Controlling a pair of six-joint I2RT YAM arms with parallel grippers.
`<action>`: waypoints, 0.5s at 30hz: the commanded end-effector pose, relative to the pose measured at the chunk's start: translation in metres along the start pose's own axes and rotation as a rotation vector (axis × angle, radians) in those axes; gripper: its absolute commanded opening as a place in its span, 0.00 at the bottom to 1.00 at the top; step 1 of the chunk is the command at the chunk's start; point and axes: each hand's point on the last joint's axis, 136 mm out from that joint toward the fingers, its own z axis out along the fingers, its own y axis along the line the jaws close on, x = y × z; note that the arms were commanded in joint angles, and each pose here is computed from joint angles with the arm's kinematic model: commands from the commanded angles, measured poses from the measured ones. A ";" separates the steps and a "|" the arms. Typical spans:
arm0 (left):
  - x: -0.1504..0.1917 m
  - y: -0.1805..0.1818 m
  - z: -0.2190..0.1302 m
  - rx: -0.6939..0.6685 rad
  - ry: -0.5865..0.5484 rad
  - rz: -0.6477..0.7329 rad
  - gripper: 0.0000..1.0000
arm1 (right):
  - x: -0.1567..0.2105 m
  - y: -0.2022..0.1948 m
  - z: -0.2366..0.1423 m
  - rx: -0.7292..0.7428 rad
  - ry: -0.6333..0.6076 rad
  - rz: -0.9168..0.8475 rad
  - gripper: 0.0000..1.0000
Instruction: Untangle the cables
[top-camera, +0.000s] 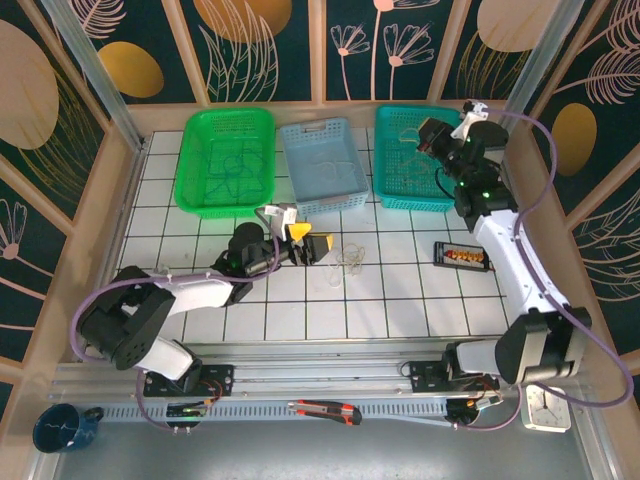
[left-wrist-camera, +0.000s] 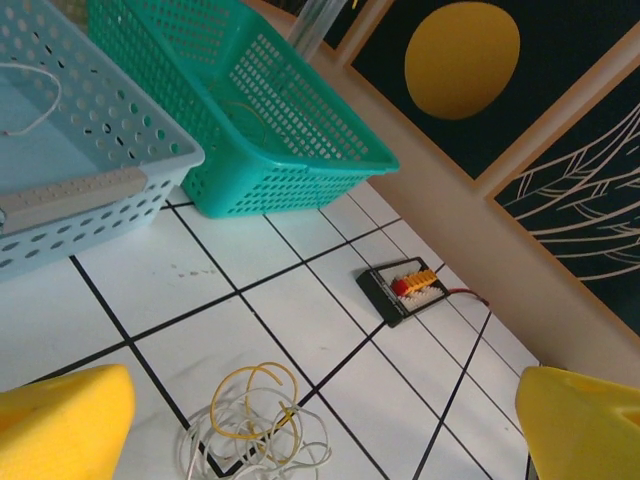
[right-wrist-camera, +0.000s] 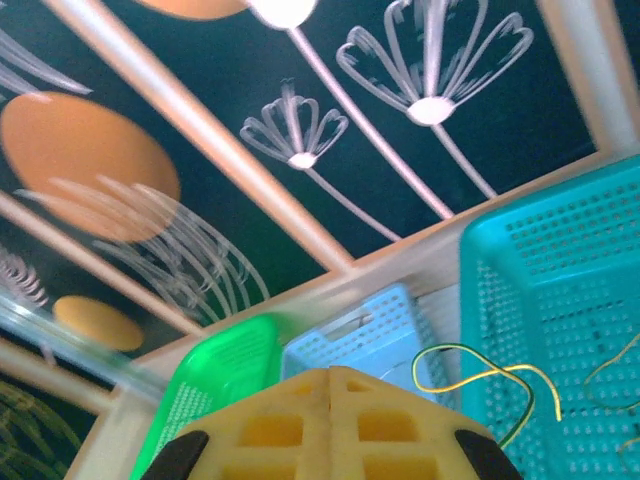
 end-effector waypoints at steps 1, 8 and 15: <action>-0.006 -0.002 -0.009 -0.022 -0.032 0.015 0.99 | -0.021 -0.021 0.013 0.052 -0.101 0.008 0.00; -0.016 -0.006 -0.021 -0.041 -0.067 0.015 0.99 | -0.015 -0.069 0.050 0.151 -0.107 0.026 0.00; -0.021 -0.007 -0.025 -0.050 -0.089 0.006 0.99 | 0.000 -0.108 0.096 0.195 -0.035 0.038 0.06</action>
